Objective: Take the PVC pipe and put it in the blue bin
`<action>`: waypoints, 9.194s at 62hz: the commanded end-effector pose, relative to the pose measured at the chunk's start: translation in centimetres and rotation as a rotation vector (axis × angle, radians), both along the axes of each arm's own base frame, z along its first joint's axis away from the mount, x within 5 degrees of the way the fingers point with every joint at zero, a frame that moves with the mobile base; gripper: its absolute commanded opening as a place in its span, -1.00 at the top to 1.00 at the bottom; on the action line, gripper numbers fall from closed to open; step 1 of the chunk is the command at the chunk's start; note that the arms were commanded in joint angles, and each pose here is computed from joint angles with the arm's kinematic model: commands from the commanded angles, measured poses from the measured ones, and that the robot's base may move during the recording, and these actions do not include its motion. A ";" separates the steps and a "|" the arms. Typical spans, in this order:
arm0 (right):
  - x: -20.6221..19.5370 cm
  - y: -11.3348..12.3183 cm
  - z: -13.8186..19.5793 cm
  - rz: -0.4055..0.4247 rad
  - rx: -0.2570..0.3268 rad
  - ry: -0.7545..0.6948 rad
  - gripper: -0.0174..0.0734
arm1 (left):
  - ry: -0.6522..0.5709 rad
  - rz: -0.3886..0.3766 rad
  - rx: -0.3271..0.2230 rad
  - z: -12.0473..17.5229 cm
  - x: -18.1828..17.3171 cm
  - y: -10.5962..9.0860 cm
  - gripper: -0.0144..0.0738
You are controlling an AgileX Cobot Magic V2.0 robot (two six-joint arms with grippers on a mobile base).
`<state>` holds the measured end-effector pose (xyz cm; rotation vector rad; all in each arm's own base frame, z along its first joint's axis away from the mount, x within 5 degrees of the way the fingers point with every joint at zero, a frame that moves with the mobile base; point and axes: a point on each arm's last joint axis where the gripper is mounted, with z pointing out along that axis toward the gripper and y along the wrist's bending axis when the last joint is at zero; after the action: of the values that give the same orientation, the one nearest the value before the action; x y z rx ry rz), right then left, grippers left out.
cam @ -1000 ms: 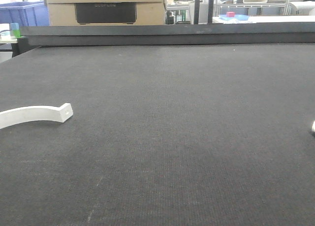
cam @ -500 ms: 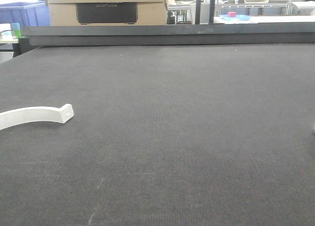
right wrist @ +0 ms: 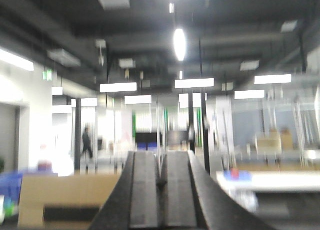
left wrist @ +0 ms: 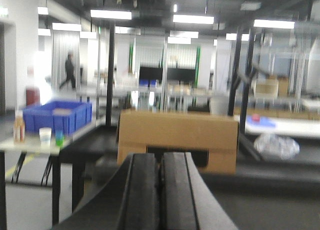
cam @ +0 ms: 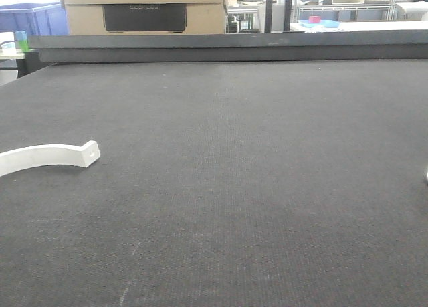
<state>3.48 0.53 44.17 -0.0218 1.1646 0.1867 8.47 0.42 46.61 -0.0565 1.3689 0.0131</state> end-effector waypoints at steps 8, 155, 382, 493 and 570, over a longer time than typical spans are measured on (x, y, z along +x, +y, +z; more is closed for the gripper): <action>6.2 1.1 -0.3 0.042 -0.073 0.462 0.99 | 0.287 -0.007 -0.049 -0.2 2.8 0.1 0.92; 21.8 5.9 -17.4 0.058 -0.183 1.819 0.93 | 1.411 -0.065 -0.189 -14.1 18.2 -0.3 0.92; 20.9 5.8 -17.9 0.078 -0.128 1.647 0.97 | 1.546 -0.057 -0.020 -21.1 18.3 -2.4 0.29; 17.9 5.4 -6.6 0.159 -0.106 1.329 0.97 | 1.138 -0.082 -0.036 -11.3 13.3 -2.0 0.92; 5.8 1.6 -1.6 0.079 -0.135 0.279 0.97 | 0.397 -0.135 -0.074 -4.4 5.7 -1.6 0.92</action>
<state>9.36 2.19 42.35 -0.1588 1.4794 0.1982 14.40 -1.11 41.66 -0.0193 1.8128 -0.1241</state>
